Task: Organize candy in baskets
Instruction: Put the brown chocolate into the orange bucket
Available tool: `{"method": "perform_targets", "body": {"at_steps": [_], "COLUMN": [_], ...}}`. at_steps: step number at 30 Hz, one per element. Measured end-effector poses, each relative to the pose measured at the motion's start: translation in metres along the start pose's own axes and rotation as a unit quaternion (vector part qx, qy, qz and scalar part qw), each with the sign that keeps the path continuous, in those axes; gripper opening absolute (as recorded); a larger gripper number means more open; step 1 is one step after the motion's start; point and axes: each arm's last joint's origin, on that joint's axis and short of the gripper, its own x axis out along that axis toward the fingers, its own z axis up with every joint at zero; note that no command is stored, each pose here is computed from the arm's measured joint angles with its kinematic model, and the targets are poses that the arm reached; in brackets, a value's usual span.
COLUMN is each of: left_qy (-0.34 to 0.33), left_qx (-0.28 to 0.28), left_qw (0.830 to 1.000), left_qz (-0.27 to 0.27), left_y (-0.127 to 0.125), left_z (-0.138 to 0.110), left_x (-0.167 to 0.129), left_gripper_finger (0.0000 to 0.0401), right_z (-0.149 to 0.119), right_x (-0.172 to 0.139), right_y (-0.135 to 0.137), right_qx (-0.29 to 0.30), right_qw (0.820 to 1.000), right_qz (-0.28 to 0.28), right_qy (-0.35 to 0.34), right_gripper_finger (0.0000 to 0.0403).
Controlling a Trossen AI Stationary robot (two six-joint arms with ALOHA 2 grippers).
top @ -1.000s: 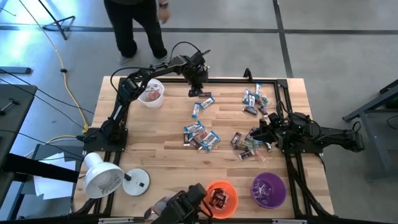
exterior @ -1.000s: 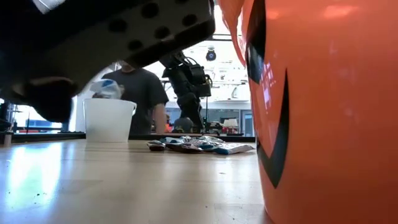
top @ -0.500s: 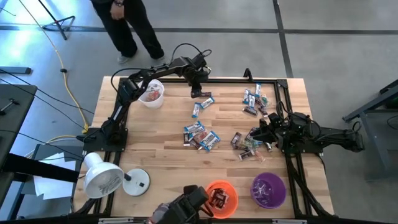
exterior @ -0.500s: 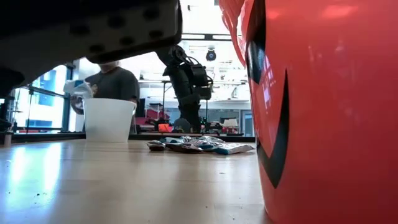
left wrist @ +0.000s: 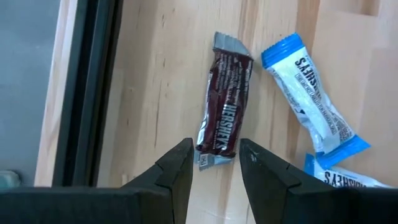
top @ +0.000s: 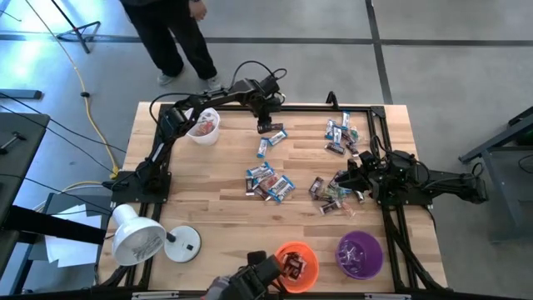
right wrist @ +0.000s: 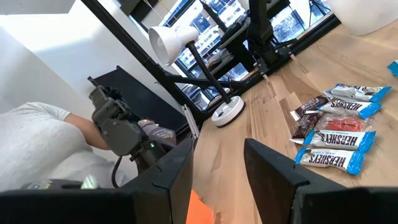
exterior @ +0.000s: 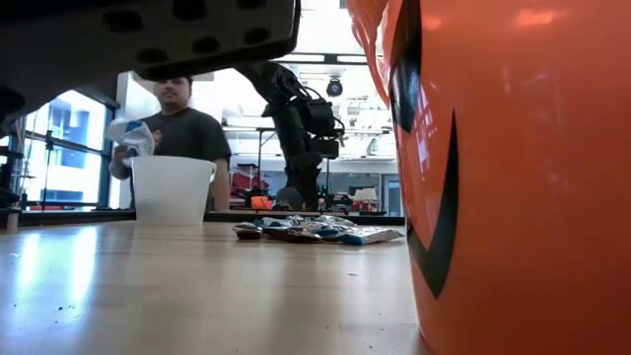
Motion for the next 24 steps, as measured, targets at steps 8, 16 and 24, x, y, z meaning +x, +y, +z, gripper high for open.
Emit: {"method": "perform_targets", "body": {"at_steps": [8,16,24], "left_qy": [-0.002,-0.001,-0.001], "left_qx": [-0.008,-0.011,-0.011], "left_qw": [1.0,1.0,1.0], "left_qz": [0.003,0.005,0.005], "left_y": [0.0003,0.0005,0.0001], "left_z": [0.0005,0.0004,0.0006], "left_x": [0.0,0.0,0.0001], "left_gripper_finger": [0.0116,0.0116,0.0116], "right_z": [0.0,0.0001,0.0], "right_x": [0.0,0.0,0.0], "right_y": [0.0,0.0001,0.0], "right_qx": [0.0,0.0,0.0], "right_qw": [1.0,1.0,1.0], "right_qz": [0.0,0.0,0.0], "right_qy": [0.0,0.0,0.0], "right_gripper_finger": [0.0138,0.0138,0.0138]}}
